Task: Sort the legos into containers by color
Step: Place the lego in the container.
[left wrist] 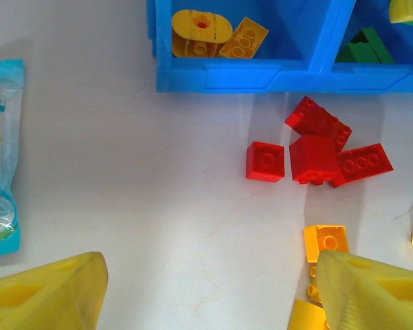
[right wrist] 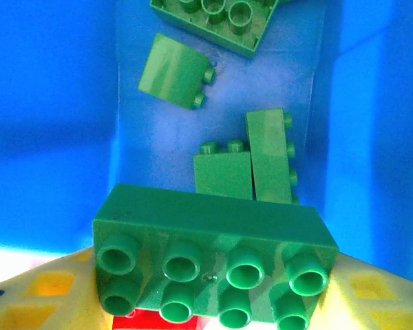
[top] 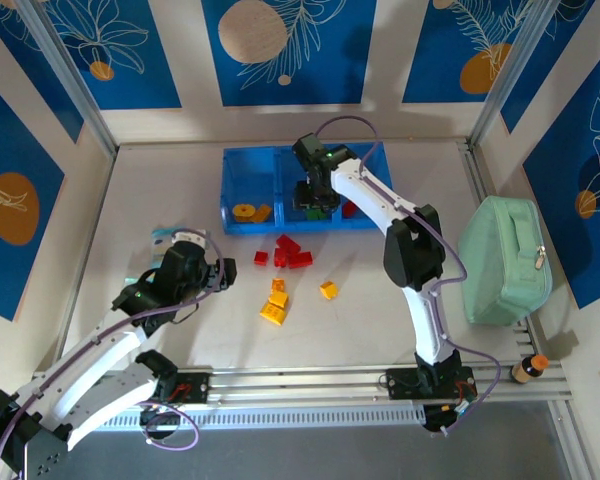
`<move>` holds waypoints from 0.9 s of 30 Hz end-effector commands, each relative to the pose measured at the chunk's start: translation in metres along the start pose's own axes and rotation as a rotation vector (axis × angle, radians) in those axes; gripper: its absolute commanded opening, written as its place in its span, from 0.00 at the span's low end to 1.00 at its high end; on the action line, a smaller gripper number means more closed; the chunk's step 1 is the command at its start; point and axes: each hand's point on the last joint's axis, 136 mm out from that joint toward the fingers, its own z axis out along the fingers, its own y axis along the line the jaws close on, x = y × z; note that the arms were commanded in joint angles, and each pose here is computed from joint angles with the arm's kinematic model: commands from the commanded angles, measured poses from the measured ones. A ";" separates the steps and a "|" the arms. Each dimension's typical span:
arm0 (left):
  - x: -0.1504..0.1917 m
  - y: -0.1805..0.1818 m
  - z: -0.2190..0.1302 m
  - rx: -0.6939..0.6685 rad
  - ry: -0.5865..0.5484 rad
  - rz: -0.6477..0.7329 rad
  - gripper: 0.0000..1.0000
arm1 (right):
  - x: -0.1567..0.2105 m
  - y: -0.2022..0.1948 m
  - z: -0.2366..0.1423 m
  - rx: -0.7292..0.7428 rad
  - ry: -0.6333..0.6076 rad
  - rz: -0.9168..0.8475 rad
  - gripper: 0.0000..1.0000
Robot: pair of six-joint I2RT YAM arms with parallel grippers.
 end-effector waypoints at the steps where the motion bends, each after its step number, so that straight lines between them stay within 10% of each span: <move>1: 0.001 0.004 0.000 -0.010 0.000 -0.005 0.79 | -0.002 0.000 0.003 -0.008 0.029 -0.020 0.49; 6: 0.002 0.004 0.000 -0.014 0.003 -0.001 0.79 | -0.005 0.006 0.009 -0.014 0.032 -0.026 0.53; 12: 0.000 0.002 -0.002 -0.002 0.005 0.009 0.79 | -0.008 0.009 0.000 0.001 0.011 -0.035 0.82; 27: 0.011 -0.027 0.009 0.106 0.083 0.059 0.79 | 0.002 0.002 -0.087 -0.078 -0.151 0.007 0.83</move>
